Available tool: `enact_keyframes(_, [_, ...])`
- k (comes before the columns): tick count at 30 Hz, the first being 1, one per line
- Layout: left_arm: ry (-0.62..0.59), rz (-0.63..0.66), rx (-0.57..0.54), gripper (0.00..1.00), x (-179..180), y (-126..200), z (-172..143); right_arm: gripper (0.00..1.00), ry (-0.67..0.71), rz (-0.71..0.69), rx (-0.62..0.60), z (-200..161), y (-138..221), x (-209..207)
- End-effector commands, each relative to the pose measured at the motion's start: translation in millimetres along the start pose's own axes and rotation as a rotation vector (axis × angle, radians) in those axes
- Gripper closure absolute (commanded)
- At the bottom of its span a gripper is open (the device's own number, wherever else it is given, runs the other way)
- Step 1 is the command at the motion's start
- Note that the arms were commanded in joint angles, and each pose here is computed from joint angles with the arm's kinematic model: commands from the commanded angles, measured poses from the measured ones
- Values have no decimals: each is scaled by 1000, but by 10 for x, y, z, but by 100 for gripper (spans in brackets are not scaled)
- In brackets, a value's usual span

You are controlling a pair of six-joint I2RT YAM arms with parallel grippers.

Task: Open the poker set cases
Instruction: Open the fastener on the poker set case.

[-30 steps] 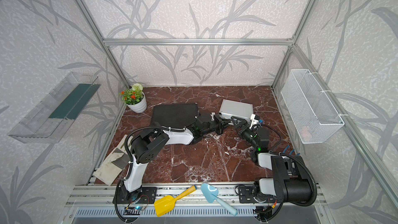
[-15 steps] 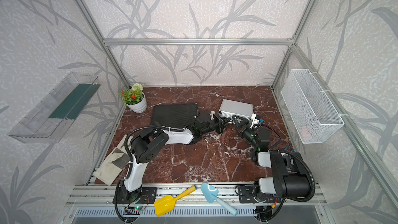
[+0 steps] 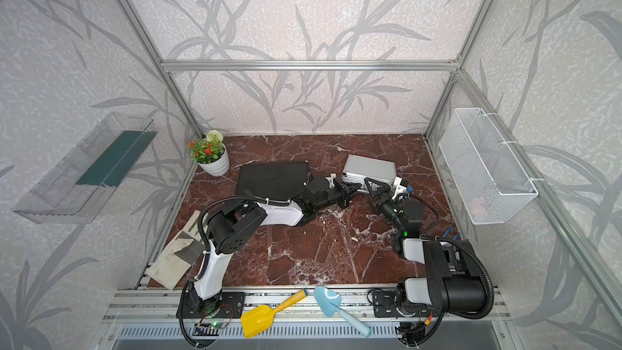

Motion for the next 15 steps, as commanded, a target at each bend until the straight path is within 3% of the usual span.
enact_keyframes(1, [38,-28,3,100,-11,-2,44,11,115,163,-44,122,-8,454])
enact_keyframes(15, [51,-51,17,100,-60,-1,33,10,156,64,-27,33,23,194])
Point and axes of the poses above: each gripper's point midway between its finger pads, its own y axis back along the fingers, its own x axis along the line the jaws close on, z = x × y, the point moved 4 cm from there along y, back along the fingers, and after that the axes turned 10 degrees about y, right-handed, at the moved point
